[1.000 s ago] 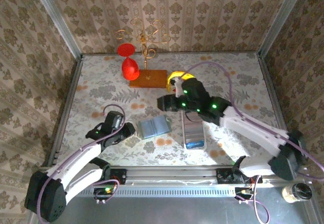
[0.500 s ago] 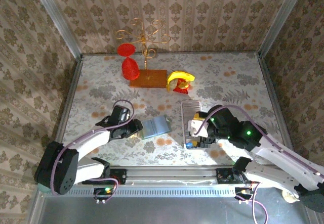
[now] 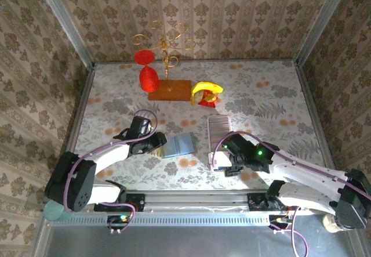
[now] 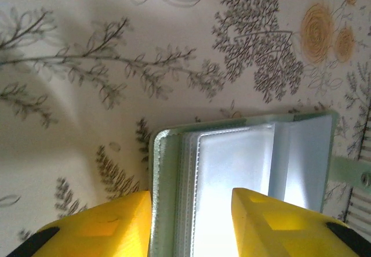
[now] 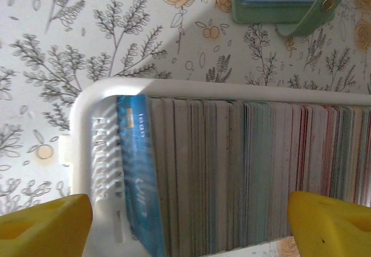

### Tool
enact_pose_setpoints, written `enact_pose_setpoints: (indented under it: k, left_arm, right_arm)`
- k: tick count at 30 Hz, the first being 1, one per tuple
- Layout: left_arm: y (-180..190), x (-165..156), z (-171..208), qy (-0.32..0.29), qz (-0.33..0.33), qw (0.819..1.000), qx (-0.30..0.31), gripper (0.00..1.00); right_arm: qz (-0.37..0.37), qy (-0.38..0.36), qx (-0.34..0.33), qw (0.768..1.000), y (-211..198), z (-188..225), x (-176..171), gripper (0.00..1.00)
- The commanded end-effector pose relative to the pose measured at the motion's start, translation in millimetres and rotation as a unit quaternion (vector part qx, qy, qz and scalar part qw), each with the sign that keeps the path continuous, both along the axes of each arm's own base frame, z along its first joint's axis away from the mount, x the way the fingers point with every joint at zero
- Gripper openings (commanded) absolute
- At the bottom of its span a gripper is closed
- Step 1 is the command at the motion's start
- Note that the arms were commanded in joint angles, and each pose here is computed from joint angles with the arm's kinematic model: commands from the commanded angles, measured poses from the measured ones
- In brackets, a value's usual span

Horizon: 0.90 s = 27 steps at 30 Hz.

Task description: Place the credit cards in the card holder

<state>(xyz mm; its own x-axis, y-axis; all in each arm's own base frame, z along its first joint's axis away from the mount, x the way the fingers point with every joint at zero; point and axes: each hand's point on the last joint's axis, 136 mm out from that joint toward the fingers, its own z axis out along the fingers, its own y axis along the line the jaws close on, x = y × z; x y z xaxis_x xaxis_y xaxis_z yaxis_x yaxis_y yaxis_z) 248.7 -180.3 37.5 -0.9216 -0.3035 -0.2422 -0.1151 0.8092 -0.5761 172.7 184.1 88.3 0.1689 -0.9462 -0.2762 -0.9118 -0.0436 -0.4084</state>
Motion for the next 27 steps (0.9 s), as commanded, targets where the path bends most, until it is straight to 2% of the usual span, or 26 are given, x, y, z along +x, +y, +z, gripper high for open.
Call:
enact_pose_setpoints:
  k: [1,7,14,23,24,27]
  left_arm:
    - [-10.7,15.9,8.3,-0.019,-0.011,1.000,-0.016,0.39]
    - [-14.9,22.0,9.7,-0.019,-0.011,1.000,-0.021,0.37]
    - [-6.0,14.9,16.3,-0.026,-0.012,1.000,-0.003,0.37]
    - [7.2,-2.8,18.3,-0.027,-0.005,1.000,0.007,0.37]
    - [8.0,-4.4,18.1,-0.027,-0.005,1.000,0.007,0.37]
    - [9.9,-9.3,16.7,-0.023,-0.004,1.000,0.006,0.36]
  right_arm:
    - [0.012,-0.027,-0.021,0.999,1.5,-3.4,10.7,0.86]
    - [0.026,-0.034,-0.036,0.998,5.1,-11.3,16.5,0.85]
    - [0.034,-0.032,-0.070,0.996,1.6,-21.3,20.1,0.74]
    - [0.058,-0.017,-0.082,0.995,1.4,-25.1,13.9,0.77]
    - [0.058,-0.017,-0.086,0.994,1.4,-25.9,14.8,0.75]
    - [0.056,-0.009,-0.106,0.993,-5.0,-30.3,13.4,0.61]
